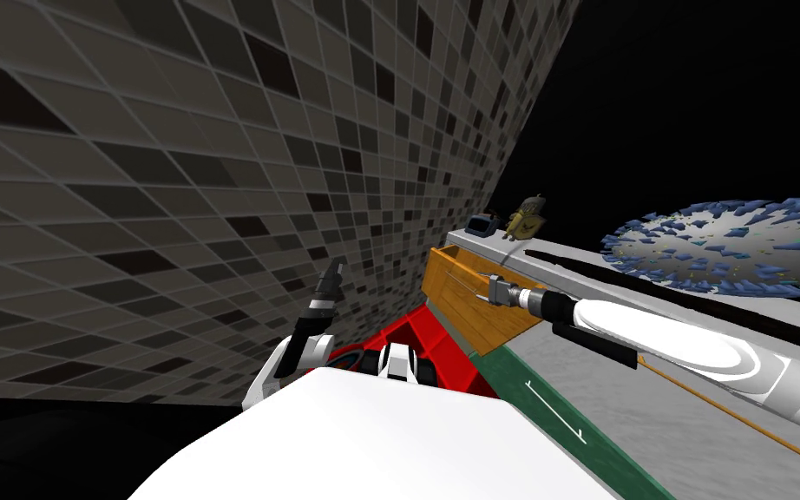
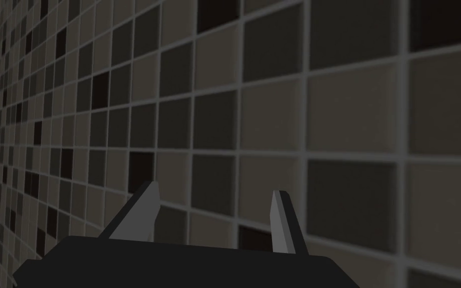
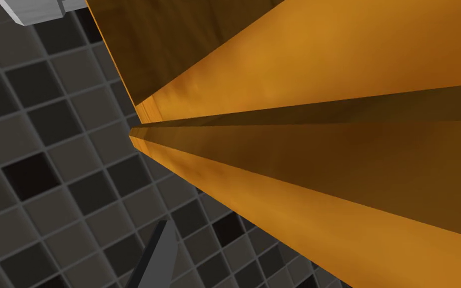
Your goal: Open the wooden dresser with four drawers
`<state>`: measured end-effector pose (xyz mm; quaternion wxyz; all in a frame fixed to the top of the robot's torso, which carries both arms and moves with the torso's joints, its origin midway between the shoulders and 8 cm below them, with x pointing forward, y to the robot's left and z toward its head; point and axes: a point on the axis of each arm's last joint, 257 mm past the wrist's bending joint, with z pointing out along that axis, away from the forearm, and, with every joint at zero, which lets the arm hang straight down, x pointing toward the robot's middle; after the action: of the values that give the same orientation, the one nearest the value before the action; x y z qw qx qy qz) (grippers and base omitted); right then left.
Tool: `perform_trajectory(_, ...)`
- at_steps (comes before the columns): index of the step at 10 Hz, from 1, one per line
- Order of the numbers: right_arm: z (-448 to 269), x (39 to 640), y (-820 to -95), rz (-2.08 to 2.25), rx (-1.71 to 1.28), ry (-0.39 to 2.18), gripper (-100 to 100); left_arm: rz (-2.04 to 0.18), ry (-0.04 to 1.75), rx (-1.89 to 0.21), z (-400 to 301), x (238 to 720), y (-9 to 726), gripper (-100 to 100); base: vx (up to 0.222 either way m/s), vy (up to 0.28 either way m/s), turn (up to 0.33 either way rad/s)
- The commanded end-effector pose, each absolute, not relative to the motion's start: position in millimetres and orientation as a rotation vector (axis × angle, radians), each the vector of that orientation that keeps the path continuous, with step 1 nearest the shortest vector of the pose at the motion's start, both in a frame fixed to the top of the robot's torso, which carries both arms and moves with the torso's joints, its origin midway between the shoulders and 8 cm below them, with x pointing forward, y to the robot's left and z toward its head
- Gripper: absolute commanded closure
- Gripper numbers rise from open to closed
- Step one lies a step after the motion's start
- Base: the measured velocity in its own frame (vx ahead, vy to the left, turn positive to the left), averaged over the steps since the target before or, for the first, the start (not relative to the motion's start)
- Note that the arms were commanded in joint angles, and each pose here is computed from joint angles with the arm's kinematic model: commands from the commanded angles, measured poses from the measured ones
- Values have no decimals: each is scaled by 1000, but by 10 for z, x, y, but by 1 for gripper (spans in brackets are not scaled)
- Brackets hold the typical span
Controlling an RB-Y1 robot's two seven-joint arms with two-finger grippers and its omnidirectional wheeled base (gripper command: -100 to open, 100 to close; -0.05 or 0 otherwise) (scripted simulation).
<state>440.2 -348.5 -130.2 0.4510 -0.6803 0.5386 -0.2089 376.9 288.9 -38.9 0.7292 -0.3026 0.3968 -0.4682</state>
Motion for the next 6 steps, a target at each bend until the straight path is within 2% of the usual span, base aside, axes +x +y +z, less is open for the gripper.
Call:
perform_trajectory(1,-1297,4404,-3483,-514,-1680,1332,0,-1031,874,-667,-389,3769,2889,0,0,0,0)
perform_trajectory(6,-1300,4400,-3475,-512,-1681,1332,0,-1031,874,-667,-389,3769,2889,0,0,0,0)
